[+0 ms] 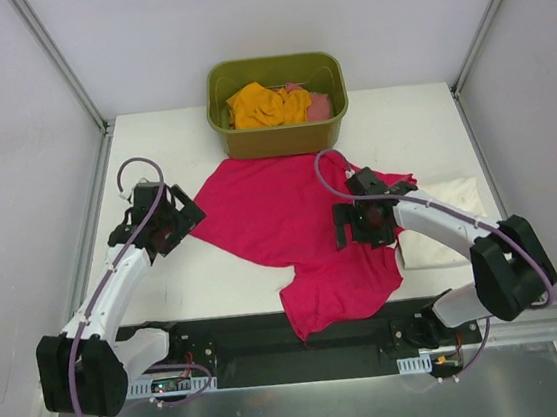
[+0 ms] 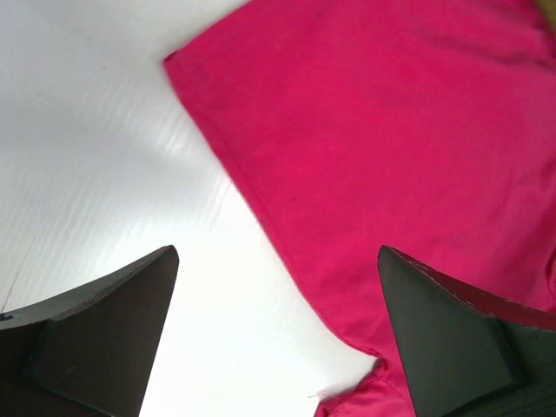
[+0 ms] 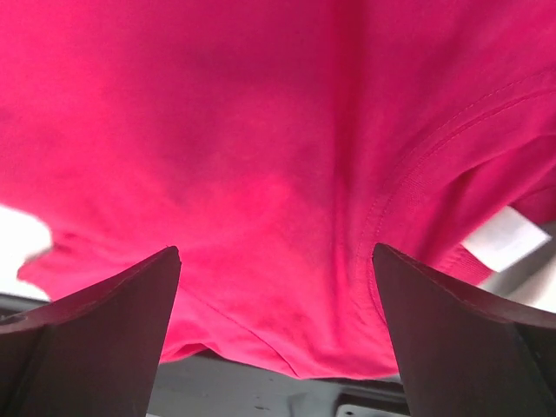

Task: Fold and stack the t-shirts
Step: Flatten out the tshirt

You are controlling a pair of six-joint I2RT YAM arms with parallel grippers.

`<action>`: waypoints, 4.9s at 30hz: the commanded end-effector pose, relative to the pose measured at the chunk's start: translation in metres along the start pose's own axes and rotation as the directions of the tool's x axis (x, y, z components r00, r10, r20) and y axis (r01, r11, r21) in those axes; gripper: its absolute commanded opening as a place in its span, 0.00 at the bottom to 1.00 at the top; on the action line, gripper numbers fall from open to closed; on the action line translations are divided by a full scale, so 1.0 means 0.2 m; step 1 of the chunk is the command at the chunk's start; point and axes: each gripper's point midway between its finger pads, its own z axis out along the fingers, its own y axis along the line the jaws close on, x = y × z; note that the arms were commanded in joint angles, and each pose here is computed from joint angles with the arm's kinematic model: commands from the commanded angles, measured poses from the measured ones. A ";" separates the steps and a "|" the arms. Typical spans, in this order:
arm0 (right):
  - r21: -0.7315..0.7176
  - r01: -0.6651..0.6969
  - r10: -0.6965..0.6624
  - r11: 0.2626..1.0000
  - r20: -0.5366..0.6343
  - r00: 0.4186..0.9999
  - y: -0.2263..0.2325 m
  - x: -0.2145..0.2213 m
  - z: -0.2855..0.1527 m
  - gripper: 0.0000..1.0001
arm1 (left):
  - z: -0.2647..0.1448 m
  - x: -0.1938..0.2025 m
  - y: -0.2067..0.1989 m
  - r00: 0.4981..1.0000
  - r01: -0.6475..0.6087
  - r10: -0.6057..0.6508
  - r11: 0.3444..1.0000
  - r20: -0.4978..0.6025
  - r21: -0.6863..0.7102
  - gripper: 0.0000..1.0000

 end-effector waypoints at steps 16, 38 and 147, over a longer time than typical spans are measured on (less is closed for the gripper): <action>0.153 -0.172 0.175 0.973 -0.007 0.985 -0.12 -0.37 0.33 0.97 | 0.49 -0.01 0.20 0.955 0.165 -0.186 0.981 -0.230 -0.105 0.79; 0.199 0.245 -0.268 0.949 0.098 0.959 0.03 -0.35 -0.07 0.97 | 0.49 -0.03 0.22 0.971 0.137 -0.151 0.987 -0.185 -0.083 0.00; 0.418 0.387 -0.547 0.822 0.387 0.743 -0.08 -1.25 -0.55 0.01 | 0.51 -0.75 -0.50 0.963 -0.217 0.209 0.976 0.169 0.030 0.00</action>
